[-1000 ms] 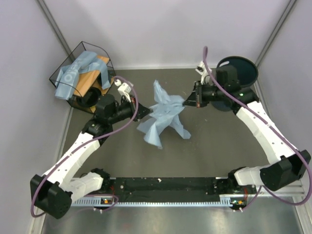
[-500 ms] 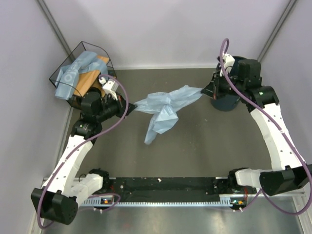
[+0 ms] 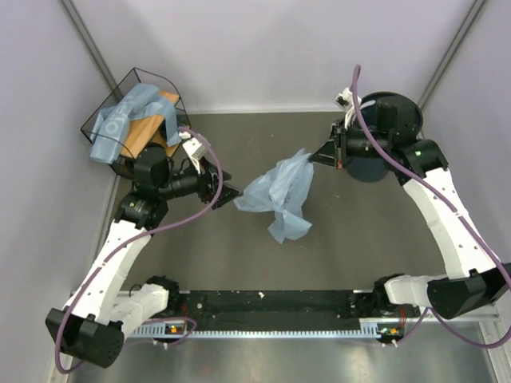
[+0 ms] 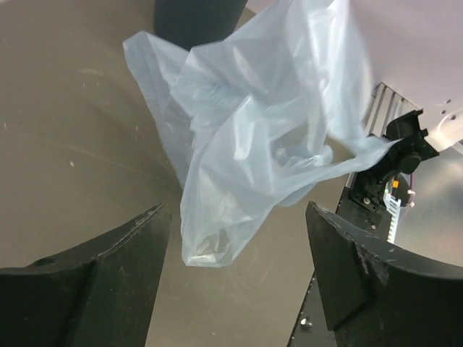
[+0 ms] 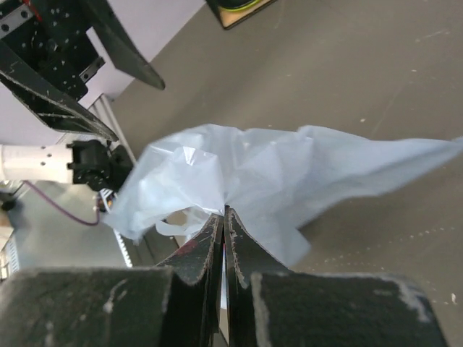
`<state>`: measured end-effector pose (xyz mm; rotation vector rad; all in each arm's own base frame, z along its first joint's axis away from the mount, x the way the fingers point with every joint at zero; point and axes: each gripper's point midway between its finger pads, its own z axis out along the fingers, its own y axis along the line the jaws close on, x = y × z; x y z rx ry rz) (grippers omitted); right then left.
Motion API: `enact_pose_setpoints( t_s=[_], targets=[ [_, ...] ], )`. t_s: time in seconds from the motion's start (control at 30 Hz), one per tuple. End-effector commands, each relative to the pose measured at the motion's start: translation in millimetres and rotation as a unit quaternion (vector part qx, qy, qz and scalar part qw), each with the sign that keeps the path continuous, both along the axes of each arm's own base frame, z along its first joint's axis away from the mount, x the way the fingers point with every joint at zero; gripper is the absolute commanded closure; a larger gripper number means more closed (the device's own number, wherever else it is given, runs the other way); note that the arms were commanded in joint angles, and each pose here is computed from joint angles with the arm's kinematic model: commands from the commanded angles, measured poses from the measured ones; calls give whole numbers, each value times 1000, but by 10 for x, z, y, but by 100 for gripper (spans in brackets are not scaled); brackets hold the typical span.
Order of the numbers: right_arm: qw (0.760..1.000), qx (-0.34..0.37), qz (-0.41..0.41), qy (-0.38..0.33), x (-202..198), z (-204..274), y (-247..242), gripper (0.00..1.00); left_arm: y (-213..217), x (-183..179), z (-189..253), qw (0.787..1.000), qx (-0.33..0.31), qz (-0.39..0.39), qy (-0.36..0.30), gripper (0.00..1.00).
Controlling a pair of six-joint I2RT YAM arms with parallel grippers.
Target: Put the trash bags into the trash bin
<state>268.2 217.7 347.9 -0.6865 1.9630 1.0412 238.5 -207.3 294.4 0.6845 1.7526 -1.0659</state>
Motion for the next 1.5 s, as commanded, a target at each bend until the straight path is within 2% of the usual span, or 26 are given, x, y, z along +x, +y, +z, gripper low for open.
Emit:
enact_pose_setpoints(
  t_s=[0.0,0.03,0.17,0.23,0.3,0.37,0.4,0.43,0.47,0.5,0.57,0.63,0.67,0.7,0.8,0.83,0.87,1.0,1.07,1.37,1.47],
  targets=[
    [997,45,45,-49,-166,416,187,100,-33,-171,373,983,44,-83,-157,15],
    [997,45,43,-49,-174,427,206,100,-78,-258,374,980,53,-99,-164,12],
    [996,57,39,-48,-186,490,271,100,-331,-488,346,966,76,-123,-212,9],
    [996,59,40,-52,-187,506,304,100,-518,-649,313,967,68,-134,-204,9],
    [996,63,40,-46,-200,513,324,100,-590,-589,327,966,80,-112,-220,9],
    [996,71,36,-44,-195,549,331,100,-642,-642,382,965,75,-105,-228,19],
    [996,74,36,-45,-203,567,328,100,-610,-720,482,969,50,-101,-221,24],
    [995,80,31,-54,-201,614,324,100,-596,-765,386,973,46,-103,-204,30],
    [995,83,23,-53,-193,636,316,100,-575,-777,373,977,32,-89,-189,40],
    [995,85,18,-55,-187,656,307,100,-483,-743,405,989,2,-38,-145,47],
    [994,93,1,-60,-181,728,279,100,-366,-663,98,997,2,17,-71,59],
    [993,101,-1,-64,-204,757,273,100,-249,-645,-38,998,-24,54,12,55],
    [991,112,-2,-69,-236,820,265,100,-250,-660,-228,997,-25,48,49,48],
    [991,114,-1,-64,-241,794,272,100,-286,-670,-286,993,-45,44,99,32],
    [990,126,4,-56,-293,780,282,100,-449,-570,-149,986,-96,19,136,22],
    [990,128,6,-54,-312,775,282,100,-514,-492,85,985,-132,9,108,21],
    [990,130,6,-50,-333,749,274,100,-558,-448,176,983,-147,5,112,21],
    [989,137,13,-50,-386,751,285,100,-777,-228,412,964,-204,-5,171,21],
    [989,138,13,-51,-393,760,282,100,-825,-217,480,960,-221,-19,171,20],
    [985,158,10,-62,-366,886,303,100,-1081,-275,181,951,-205,-45,225,19],
    [984,166,10,-66,-371,942,302,100,-1087,-217,-54,951,-183,-19,248,19]
  ],
)
